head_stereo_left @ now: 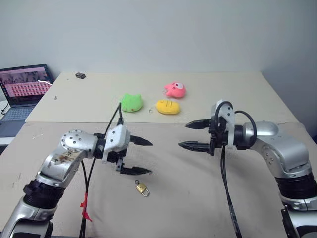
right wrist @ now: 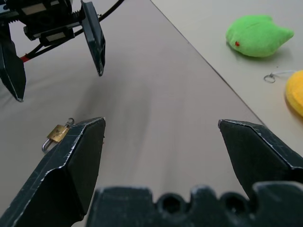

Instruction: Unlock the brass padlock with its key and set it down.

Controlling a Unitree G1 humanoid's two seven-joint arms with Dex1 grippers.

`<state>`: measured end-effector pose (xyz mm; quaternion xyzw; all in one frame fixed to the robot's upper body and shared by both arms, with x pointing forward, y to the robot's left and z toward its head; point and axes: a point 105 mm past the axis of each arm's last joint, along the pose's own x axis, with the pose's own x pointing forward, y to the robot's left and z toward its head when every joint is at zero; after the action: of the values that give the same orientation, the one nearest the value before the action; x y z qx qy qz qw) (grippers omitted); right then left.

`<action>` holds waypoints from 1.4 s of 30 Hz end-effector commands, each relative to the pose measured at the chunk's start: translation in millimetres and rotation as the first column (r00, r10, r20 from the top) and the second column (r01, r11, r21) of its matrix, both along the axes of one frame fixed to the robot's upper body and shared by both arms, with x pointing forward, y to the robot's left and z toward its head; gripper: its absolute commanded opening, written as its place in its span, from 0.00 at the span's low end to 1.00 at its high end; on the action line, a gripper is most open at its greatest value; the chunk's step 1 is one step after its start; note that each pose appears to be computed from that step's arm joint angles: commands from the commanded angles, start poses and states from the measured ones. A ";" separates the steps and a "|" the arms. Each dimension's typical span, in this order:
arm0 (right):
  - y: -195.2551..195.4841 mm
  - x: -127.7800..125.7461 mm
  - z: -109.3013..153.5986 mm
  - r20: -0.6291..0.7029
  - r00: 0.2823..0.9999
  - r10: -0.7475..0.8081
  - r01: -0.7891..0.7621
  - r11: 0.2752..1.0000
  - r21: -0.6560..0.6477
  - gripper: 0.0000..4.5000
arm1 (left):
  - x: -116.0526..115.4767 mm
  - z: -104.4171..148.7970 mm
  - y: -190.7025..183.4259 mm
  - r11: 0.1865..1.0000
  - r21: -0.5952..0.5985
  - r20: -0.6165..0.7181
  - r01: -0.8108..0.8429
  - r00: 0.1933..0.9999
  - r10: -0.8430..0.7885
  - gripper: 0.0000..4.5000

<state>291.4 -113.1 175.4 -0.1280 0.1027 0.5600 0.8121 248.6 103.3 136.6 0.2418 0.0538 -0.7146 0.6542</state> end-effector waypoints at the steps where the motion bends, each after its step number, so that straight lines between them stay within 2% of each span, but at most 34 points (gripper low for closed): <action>1: -7.2 -6.2 9.2 0.055 0.998 -0.032 0.032 0.999 0.006 1.00 | -11.1 -21.2 -4.2 0.984 0.089 0.061 0.153 0.985 -0.159 0.99; 4: -11.3 -10.2 7.6 0.059 0.997 -0.057 0.057 0.998 0.002 1.00 | -10.5 -35.6 -2.9 0.966 0.141 0.081 0.217 0.970 -0.230 0.99; 9: -18.2 -14.7 9.3 0.074 0.992 -0.103 0.104 0.995 -0.007 1.00 | -7.2 -45.1 -3.1 0.951 0.148 0.064 0.273 0.957 -0.284 0.99; 14: -24.8 -15.9 14.7 0.092 0.984 -0.152 0.155 0.988 -0.017 1.00 | -8.3 -57.8 8.6 0.920 0.211 0.052 0.330 0.936 -0.348 0.99; 25: -26.8 -11.8 19.1 0.115 0.976 -0.185 0.190 0.981 -0.035 1.00 | -16.0 -71.1 17.4 0.906 0.232 0.018 0.354 0.930 -0.368 0.99; 28: -26.0 -10.8 20.6 0.121 0.976 -0.184 0.189 0.981 -0.036 1.00 | -9.4 -81.4 20.3 0.905 0.282 0.014 0.318 0.942 -0.336 0.85; 31: -26.1 -10.2 21.4 0.125 0.975 -0.183 0.189 0.981 -0.040 1.00 | -5.3 -89.1 24.8 0.895 0.326 0.006 0.305 0.946 -0.325 0.59; 36: -27.5 -9.4 21.4 0.136 0.973 -0.185 0.194 0.980 -0.054 1.00 | -5.5 -89.3 22.2 0.903 0.304 -0.017 0.302 0.950 -0.312 0.20; 42: -29.7 -8.7 21.0 0.143 0.971 -0.191 0.201 0.978 -0.061 1.00 | 3.4 -75.2 8.0 0.950 0.211 0.008 0.230 0.972 -0.237 0.18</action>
<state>282.1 -142.7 183.5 -0.1672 0.1065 0.4676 0.8614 242.5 116.1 52.5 0.3239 0.1037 -0.7908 0.5088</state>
